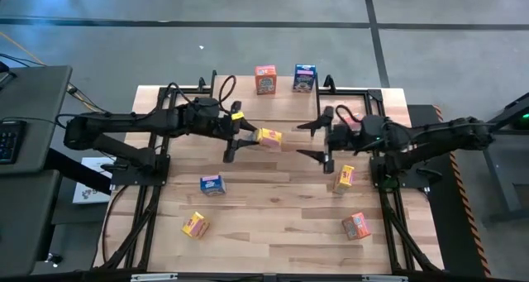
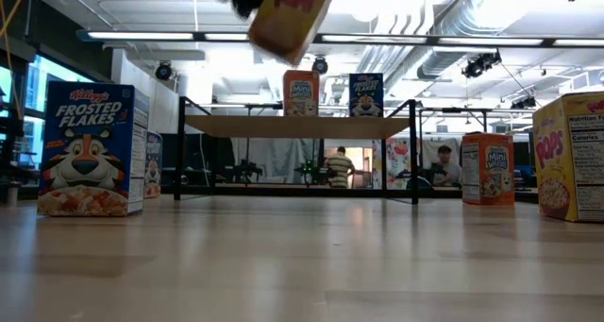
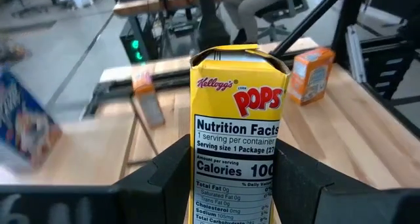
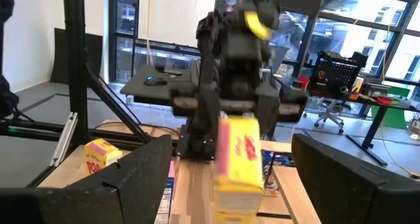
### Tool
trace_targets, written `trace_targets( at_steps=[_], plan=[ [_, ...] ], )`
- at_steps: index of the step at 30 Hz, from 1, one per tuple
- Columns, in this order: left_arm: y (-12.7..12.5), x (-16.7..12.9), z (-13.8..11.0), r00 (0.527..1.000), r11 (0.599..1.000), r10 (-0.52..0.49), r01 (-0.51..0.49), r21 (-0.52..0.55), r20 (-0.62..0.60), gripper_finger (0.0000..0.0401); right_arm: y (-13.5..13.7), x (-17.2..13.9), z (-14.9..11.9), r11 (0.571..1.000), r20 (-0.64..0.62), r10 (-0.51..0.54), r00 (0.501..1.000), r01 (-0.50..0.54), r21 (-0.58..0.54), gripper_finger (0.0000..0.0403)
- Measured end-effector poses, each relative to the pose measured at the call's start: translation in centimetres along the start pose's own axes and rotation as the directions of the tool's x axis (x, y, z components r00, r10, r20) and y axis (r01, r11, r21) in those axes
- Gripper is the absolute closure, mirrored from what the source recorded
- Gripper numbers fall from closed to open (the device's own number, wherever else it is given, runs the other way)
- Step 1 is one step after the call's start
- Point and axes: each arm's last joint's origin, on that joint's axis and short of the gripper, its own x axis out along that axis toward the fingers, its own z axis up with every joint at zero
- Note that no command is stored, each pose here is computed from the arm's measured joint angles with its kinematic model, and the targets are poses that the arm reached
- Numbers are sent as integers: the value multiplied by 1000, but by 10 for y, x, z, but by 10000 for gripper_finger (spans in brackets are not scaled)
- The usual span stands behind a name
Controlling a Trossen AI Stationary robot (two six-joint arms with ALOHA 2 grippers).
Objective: Stack cereal on shelf
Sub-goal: Put the middle yellow cereal box on the shelf
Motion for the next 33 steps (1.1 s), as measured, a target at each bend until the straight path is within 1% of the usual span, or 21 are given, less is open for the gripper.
trace_targets(
  at_steps=[5,8,11,17,21,27,29,33],
  plan=[
    [20,-10,-27,993,994,109,-109,-3,43,237,-3,-18,8,1000,4,0,1000,0,1,95],
    [35,-21,-31,976,981,189,-192,15,109,237,-5,-26,11,1000,-4,0,1000,0,-2,95],
    [53,-32,-38,958,965,260,-262,2,121,237,-5,-32,11,1000,-20,3,1000,-3,-4,95],
    [94,-50,-52,946,956,294,-292,-39,135,237,-5,-36,9,1000,-59,10,998,-10,-8,95],
    [113,-63,-59,941,954,299,-291,-72,157,237,-5,-35,5,1000,-91,15,996,-16,-12,95],
    [132,-82,-68,938,953,296,-276,-128,182,237,-4,-35,4,1000,-102,17,995,-18,-12,94],
    [135,-86,-75,930,952,296,-268,-150,216,237,-4,-35,4,1000,-101,17,995,-18,-12,94],
    [140,-94,-93,891,933,352,-310,-181,286,237,-4,-35,4,1000,-101,17,995,-18,-13,94]
  ],
)
